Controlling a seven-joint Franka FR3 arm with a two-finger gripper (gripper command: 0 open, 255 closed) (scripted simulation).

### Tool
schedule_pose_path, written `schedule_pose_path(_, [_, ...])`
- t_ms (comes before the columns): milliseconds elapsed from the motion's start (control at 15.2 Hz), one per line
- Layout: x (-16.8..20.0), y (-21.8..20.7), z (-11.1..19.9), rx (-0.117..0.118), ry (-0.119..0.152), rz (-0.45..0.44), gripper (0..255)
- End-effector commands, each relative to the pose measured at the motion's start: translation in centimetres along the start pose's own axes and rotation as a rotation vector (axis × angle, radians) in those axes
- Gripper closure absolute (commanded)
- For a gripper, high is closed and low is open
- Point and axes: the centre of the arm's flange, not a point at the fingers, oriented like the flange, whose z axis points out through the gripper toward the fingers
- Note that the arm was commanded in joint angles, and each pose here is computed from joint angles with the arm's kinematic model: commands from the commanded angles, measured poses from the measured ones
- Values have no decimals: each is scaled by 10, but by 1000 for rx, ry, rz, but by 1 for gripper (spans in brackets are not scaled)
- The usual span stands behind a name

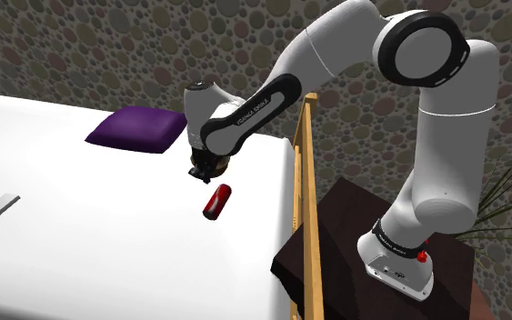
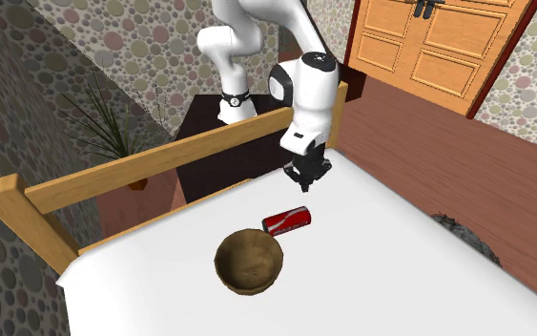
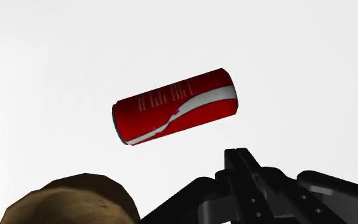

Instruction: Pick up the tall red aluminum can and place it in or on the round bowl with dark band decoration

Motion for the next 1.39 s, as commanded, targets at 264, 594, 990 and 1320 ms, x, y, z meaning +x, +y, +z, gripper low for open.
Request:
schedule_pose_path(264, [-2,22,49,12,8,427,0])
schedule_pose_path(594, [-15,44,110,27,19,961,0])
schedule_pose_path(990, [-20,48,149,31,22,1113,0])
schedule_pose_path(1320, [-19,48,168,31,22,1113,0])
